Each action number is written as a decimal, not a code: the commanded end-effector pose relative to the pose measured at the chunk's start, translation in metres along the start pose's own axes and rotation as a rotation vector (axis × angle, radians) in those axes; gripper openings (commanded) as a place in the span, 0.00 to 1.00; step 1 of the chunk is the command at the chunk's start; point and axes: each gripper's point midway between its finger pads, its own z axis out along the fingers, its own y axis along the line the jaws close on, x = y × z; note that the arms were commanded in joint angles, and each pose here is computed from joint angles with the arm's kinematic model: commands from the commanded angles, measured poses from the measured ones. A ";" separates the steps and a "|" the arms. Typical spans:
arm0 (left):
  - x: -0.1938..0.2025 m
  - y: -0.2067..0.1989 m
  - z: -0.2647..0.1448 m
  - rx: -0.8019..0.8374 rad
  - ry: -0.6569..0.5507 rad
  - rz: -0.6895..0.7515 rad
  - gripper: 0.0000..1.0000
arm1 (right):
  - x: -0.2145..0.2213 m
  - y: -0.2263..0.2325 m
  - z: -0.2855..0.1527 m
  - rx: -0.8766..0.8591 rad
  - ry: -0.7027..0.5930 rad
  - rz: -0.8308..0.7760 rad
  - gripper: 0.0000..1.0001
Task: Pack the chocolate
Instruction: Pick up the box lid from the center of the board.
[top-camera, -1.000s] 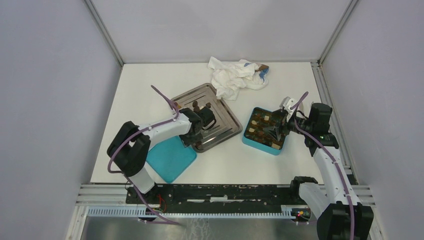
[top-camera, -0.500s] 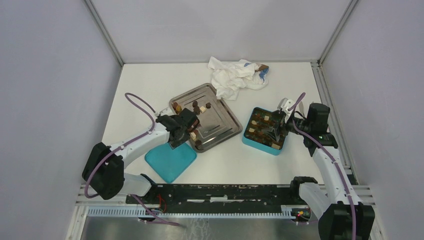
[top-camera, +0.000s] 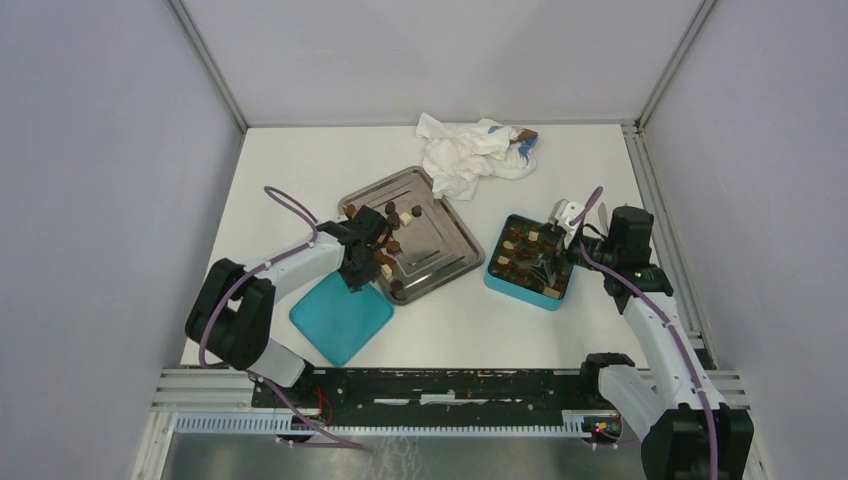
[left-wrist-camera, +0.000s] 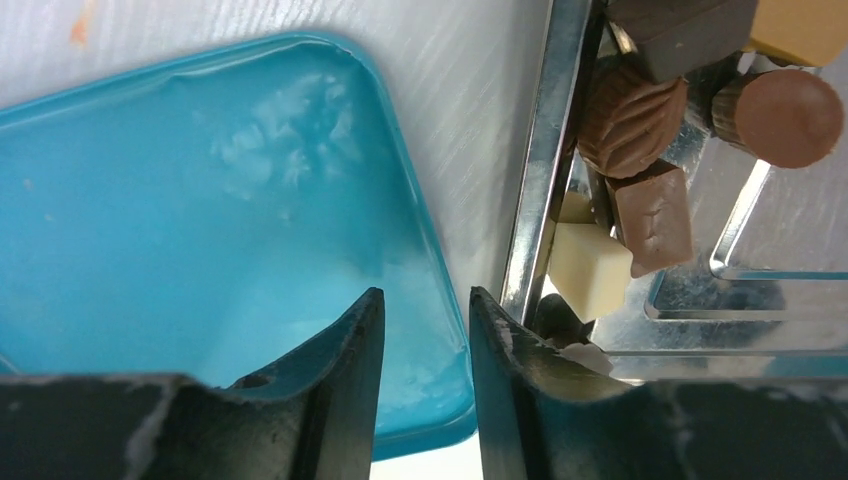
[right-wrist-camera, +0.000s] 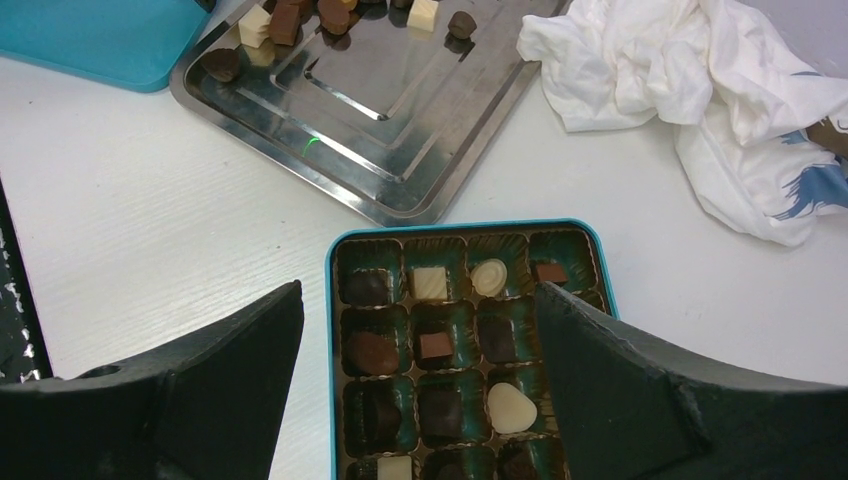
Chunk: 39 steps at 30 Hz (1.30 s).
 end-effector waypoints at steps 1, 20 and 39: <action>-0.004 -0.020 0.003 0.060 0.028 0.026 0.41 | -0.015 0.001 0.001 -0.006 -0.017 -0.068 0.90; 0.007 -0.002 0.021 0.011 0.079 0.043 0.02 | -0.009 0.003 0.009 -0.020 0.019 -0.083 0.90; -0.020 -0.057 -0.158 0.685 -0.172 -0.001 0.02 | -0.061 0.068 0.012 -0.297 -0.269 -0.023 0.90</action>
